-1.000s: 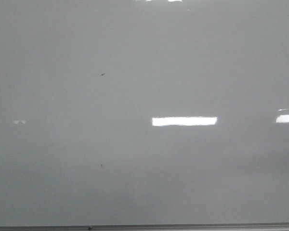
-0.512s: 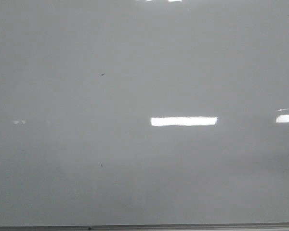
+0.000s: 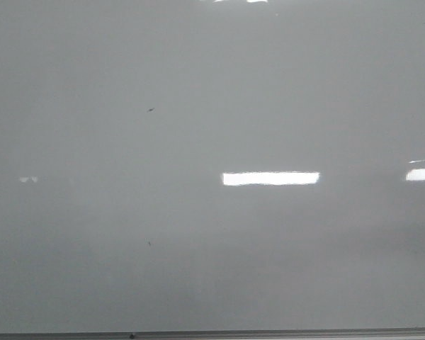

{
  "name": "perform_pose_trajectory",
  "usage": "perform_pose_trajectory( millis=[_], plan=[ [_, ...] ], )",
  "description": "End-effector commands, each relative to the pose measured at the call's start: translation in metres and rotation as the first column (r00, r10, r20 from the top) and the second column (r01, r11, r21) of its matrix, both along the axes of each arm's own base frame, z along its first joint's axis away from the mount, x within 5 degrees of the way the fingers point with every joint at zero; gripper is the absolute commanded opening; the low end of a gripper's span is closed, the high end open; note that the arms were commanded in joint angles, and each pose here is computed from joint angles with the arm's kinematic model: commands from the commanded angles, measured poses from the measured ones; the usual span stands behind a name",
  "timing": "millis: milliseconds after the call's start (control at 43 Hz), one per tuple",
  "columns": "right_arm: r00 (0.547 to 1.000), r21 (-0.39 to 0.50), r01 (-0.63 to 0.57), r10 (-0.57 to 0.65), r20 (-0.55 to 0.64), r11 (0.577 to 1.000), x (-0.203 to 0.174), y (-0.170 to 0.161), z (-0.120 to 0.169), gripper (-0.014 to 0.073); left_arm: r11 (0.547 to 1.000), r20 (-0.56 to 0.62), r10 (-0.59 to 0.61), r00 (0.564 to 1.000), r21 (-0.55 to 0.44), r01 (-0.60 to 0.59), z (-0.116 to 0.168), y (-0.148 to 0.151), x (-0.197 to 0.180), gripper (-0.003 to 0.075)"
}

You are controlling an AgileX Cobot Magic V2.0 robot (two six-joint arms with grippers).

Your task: Write number 7 on whiteboard

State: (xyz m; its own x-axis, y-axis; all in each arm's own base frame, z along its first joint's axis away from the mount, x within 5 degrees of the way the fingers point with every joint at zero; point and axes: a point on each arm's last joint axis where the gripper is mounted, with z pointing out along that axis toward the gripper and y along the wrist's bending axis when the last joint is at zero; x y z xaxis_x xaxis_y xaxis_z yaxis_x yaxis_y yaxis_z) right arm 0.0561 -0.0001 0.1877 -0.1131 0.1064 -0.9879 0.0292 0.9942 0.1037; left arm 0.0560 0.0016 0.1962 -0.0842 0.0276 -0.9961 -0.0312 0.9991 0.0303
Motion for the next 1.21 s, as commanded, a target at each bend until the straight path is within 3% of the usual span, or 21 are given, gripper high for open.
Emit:
perform_pose_trajectory(
  millis=[0, 140, 279, 419, 512, 674, 837, 1047, 1093, 1186],
  plan=[
    [0.995, -0.013, 0.012, -0.01, 0.099, 1.0, -0.001, -0.001, 0.009, -0.0068, 1.0, 0.105, -0.002, 0.994, -0.013, 0.003, 0.008, 0.0, -0.001, -0.002],
    [0.994, -0.012, 0.013, -0.012, 0.111, 1.0, -0.001, -0.001, 0.011, -0.0068, 1.0, 0.118, -0.001, 0.993, -0.013, 0.003, 0.009, 0.0, -0.001, -0.002],
    [0.982, -0.004, 0.022, -0.021, 0.189, 1.0, -0.002, -0.002, 0.02, -0.0068, 1.0, 0.235, 0.005, 0.972, -0.009, -0.003, 0.02, 0.001, -0.002, -0.002],
    [0.968, -0.005, 0.018, -0.016, 0.25, 1.0, -0.008, -0.001, 0.048, -0.0068, 1.0, 0.388, 0.009, 0.922, -0.005, -0.007, 0.051, 0.001, -0.009, -0.002],
    [0.979, -0.008, 0.0, 0.001, 0.204, 1.0, -0.013, 0.001, 0.071, -0.0067, 1.0, 0.403, 0.005, 0.915, -0.002, -0.005, 0.076, 0.0, -0.013, -0.002],
    [0.993, -0.007, -0.018, 0.018, 0.114, 1.0, -0.009, 0.002, 0.107, -0.0068, 1.0, 0.255, -0.004, 0.967, 0.005, 0.003, 0.112, 0.0, -0.005, -0.002],
    [0.999, -0.002, -0.016, 0.016, 0.05, 1.0, 0.012, 0.001, 0.121, -0.0068, 1.0, 0.005, -0.008, 1.0, 0.002, 0.008, 0.117, 0.0, 0.026, -0.002],
    [1.0, 0.0, -0.014, 0.014, 0.018, 1.0, 0.021, 0.0, 0.119, -0.0062, 1.0, -0.036, -0.006, 0.999, 0.0, 0.006, 0.117, 0.001, 0.043, -0.001],
    [1.0, 0.0, -0.014, 0.014, 0.02, 1.0, 0.021, 0.0, 0.119, -0.0037, 1.0, -0.031, -0.006, 1.0, 0.0, 0.006, 0.118, 0.001, 0.043, 0.0032],
    [1.0, 0.0, -0.013, 0.013, 0.021, 1.0, 0.021, 0.0, 0.119, 0.012, 1.0, -0.031, -0.006, 0.999, 0.0, 0.006, 0.118, 0.001, 0.043, 0.0244]
  ],
)
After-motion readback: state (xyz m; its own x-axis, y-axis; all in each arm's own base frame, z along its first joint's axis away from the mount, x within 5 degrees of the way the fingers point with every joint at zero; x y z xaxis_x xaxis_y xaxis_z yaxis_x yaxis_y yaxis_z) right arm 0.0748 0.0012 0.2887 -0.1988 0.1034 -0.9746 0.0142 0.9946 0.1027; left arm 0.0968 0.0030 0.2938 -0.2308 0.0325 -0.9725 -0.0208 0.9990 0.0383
